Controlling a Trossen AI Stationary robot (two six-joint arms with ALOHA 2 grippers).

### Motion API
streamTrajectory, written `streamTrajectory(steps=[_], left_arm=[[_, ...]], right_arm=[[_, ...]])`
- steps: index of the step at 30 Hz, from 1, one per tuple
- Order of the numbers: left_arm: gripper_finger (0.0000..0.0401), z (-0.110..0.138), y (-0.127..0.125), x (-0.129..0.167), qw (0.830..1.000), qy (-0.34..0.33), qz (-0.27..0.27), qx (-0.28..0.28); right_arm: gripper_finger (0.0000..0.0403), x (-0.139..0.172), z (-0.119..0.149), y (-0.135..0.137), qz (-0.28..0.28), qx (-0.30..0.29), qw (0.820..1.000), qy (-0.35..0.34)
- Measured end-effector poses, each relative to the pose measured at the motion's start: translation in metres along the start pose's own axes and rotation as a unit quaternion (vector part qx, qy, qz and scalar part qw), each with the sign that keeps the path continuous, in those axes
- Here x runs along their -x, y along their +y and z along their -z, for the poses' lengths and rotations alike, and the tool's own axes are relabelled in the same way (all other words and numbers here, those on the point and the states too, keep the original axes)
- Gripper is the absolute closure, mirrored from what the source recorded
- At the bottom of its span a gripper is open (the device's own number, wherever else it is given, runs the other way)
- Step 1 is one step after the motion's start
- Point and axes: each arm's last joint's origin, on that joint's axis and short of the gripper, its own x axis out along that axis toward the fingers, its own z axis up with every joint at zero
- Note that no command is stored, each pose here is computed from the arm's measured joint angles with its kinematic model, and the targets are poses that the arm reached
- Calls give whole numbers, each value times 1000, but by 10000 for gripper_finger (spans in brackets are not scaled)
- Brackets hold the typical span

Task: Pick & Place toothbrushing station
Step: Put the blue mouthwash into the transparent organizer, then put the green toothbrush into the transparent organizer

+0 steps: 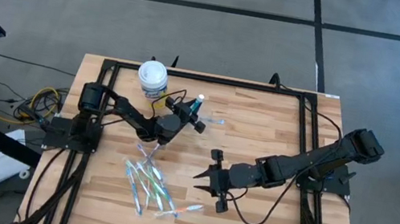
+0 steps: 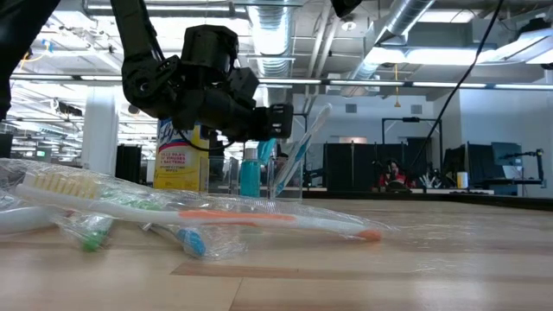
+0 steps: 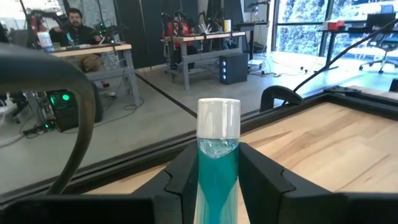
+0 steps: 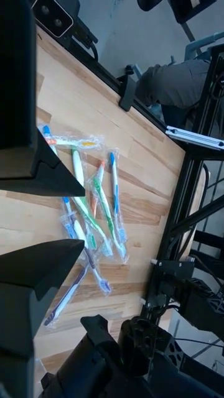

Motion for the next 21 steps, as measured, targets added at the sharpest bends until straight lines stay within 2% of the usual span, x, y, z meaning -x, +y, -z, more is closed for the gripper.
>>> streamTrajectory(steps=[11, 21], left_arm=[[303, 2, 0, 0, 1000, 6, 13, -2], [216, 2, 0, -2, 1000, 8, 24, 7]], right_arm=[[291, 0, 0, 0, 0, 0, 1000, 0], [291, 0, 0, 0, 0, 0, 1000, 0]])
